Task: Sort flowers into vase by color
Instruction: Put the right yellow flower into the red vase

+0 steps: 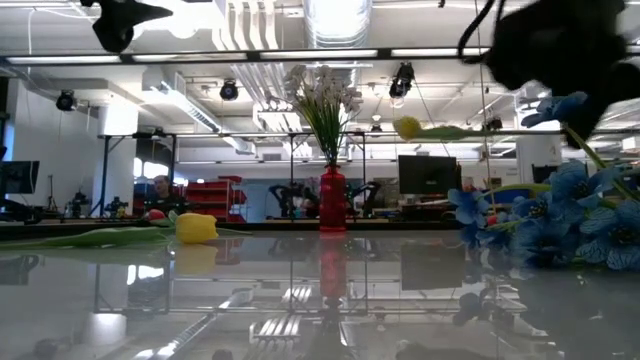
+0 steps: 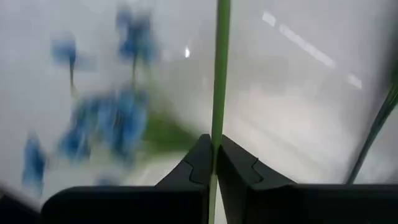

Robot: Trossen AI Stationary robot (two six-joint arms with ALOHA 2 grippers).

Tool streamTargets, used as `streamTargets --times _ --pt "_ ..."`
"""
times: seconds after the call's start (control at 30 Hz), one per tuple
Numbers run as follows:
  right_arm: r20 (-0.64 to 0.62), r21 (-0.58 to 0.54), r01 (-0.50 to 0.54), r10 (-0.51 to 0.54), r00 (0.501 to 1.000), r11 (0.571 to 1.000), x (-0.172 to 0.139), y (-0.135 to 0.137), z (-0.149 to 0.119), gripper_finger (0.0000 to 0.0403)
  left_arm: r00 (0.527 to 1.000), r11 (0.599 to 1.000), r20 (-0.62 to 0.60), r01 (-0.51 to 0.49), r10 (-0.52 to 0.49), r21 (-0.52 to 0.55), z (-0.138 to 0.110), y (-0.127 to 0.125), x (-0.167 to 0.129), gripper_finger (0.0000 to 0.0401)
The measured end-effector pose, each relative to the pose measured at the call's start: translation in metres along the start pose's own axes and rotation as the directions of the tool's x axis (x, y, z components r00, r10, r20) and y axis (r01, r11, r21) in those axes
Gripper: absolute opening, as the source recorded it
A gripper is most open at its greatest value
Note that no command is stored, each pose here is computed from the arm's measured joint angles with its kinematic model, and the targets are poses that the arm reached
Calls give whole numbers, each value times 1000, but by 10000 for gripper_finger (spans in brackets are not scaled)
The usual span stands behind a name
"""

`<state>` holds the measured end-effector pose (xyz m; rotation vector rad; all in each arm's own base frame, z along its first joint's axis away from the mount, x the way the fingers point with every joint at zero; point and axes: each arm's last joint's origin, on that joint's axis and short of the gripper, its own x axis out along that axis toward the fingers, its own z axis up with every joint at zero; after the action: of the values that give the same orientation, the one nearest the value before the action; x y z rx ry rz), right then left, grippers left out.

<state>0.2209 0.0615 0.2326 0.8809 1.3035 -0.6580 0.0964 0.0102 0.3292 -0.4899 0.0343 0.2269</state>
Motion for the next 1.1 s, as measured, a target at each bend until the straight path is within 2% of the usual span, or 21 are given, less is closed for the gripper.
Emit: streamTargets --times 0.1,0.23,0.4,0.53,0.6,0.67,0.73,0.8,0.87,0.97,1.03,1.1 --pt "24 -56 67 -66 998 996 13 -11 29 9 999 1000 46 24 -24 9 4 -2 0 221" --pt "-13 -143 139 -142 990 980 41 -18 59 9 995 999 92 47 -48 11 9 -5 0 221" --pt "-55 -183 188 -201 978 965 74 -19 79 15 993 999 103 53 -53 8 10 -5 -2 221" --pt "-166 -197 138 -171 971 971 86 -19 83 59 993 999 103 54 -54 7 10 -5 -3 221" --pt "-161 -206 132 -167 973 969 84 -19 84 93 993 999 102 54 -54 8 10 -5 -3 221" --pt "-87 -245 138 -164 983 960 76 -18 86 125 994 999 100 52 -53 14 10 -5 -3 221" --pt "43 -275 145 -139 989 950 65 -15 89 151 994 998 98 50 -52 25 9 -4 -3 221" --pt "194 -304 128 -70 979 944 53 -16 91 172 994 998 96 48 -51 32 9 -4 -2 221" --pt "322 -336 131 -17 946 933 48 -21 89 186 995 998 84 42 -45 37 6 -4 0 221" --pt "456 -383 75 118 882 921 52 -31 87 199 998 998 46 47 -48 40 2 -3 4 221" --pt "522 -412 44 196 830 910 60 -37 86 202 999 998 19 41 -42 37 0 -2 8 221" --pt "558 -418 50 213 802 907 72 -45 84 203 1000 1000 -23 20 -19 21 -4 -1 13 221"
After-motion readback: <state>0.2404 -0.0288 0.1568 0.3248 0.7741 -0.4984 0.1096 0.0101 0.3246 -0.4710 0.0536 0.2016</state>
